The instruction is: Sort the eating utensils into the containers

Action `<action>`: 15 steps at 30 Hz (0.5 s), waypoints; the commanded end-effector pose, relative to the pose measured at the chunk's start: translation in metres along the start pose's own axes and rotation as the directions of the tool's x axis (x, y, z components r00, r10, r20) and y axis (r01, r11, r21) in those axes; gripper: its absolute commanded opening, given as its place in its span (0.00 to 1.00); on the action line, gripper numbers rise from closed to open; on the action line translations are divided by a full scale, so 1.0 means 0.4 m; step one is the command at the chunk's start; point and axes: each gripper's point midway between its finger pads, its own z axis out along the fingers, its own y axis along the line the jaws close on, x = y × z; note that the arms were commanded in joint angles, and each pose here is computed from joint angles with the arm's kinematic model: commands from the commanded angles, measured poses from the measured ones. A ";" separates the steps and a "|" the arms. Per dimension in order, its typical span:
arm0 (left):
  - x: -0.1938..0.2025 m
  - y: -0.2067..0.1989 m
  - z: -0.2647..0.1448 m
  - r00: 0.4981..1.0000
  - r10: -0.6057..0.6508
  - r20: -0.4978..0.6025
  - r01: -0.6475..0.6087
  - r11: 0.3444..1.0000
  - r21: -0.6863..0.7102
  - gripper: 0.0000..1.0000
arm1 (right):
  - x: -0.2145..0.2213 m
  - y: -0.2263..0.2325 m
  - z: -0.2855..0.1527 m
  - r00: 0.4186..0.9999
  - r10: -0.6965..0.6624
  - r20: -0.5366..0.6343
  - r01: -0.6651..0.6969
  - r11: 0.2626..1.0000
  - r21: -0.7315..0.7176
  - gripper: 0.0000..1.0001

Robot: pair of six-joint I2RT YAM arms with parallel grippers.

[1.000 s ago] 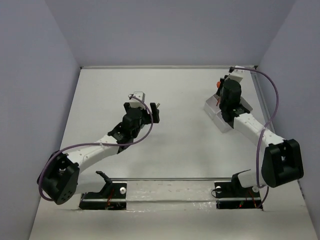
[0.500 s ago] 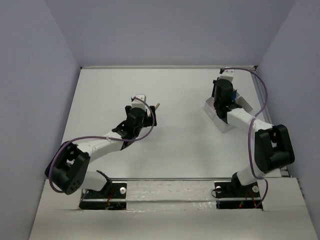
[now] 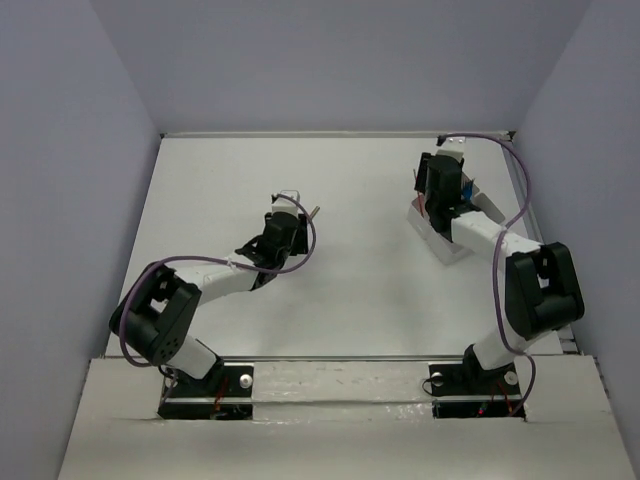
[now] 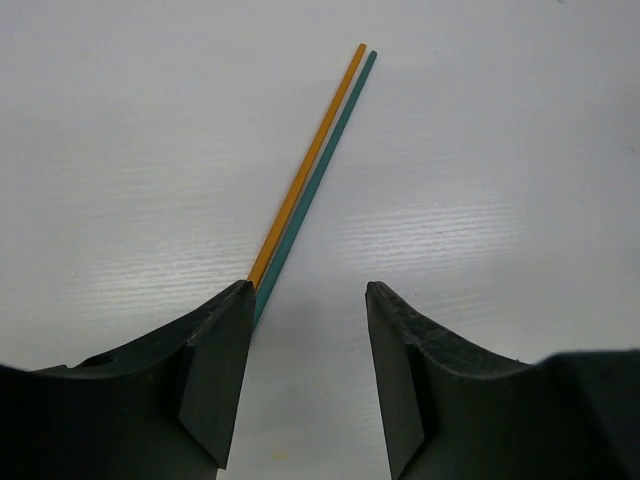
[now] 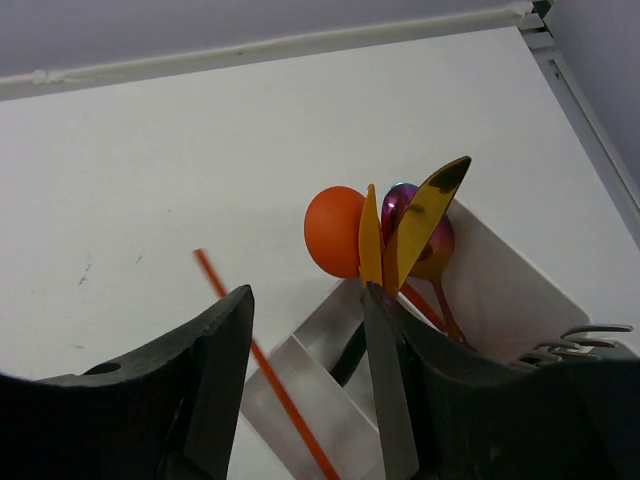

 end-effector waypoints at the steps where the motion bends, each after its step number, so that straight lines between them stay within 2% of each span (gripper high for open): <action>1: -0.035 -0.013 0.021 1.000 0.002 0.011 -0.002 1.000 0.002 0.47 | -0.101 0.012 -0.024 0.994 0.096 0.056 -0.093 0.995 -0.047 0.62; 5: -0.029 -0.020 0.032 1.000 0.004 -0.009 -0.004 1.000 0.004 0.46 | -0.111 0.039 -0.058 0.987 0.158 0.023 -0.154 0.980 -0.125 0.69; 10: -0.029 -0.018 0.038 1.000 0.006 -0.024 -0.006 1.000 -0.013 0.42 | -0.137 0.085 -0.165 0.970 0.243 0.018 -0.230 0.938 -0.259 0.70; 15: -0.043 -0.015 0.053 0.999 0.029 -0.037 -0.030 0.999 -0.025 0.37 | -0.088 0.116 -0.255 0.959 0.281 -0.024 -0.273 0.902 -0.334 0.70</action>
